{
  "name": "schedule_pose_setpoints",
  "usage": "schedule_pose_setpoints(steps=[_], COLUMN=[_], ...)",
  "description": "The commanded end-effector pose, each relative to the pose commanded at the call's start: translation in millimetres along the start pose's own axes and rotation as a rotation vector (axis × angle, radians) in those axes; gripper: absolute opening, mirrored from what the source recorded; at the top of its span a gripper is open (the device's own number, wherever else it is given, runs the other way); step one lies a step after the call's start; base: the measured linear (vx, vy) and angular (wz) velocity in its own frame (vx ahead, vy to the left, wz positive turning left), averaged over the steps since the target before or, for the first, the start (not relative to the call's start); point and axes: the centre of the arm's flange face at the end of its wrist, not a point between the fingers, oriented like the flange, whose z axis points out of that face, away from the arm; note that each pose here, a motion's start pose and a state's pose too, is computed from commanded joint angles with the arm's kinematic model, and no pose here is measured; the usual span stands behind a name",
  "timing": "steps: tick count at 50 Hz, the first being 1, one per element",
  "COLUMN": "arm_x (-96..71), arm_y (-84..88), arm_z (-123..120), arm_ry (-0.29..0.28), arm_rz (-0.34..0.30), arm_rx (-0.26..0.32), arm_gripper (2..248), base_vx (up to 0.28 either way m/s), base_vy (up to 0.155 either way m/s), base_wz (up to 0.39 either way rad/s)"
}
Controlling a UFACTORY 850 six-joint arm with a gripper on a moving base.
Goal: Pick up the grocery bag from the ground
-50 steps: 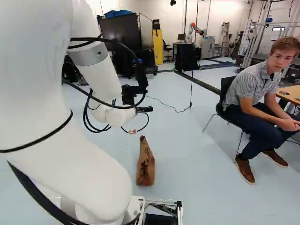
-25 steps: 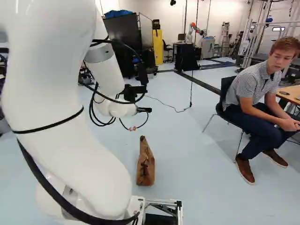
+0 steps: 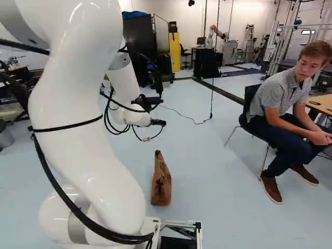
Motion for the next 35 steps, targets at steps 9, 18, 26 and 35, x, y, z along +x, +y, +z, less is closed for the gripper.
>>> schedule_pose_setpoints(steps=[9,18,26,35], arm_x=[1.4,-3.6,-10.3,-17.8], arm_y=[-3.7,-4.4,-4.5,-4.6], arm_z=[21,35,44,54], arm_ry=[-0.043,-0.084,-0.12,-0.156], arm_rz=[-0.005,-0.007,-0.007,-0.007], arm_rx=[0.006,0.006,0.006,0.006], arm_gripper=[247,247,247,247], base_vx=[0.0,0.0,0.0,0.0], base_vy=[0.0,0.0,0.0,0.0], base_wz=[0.0,0.0,0.0,0.0])
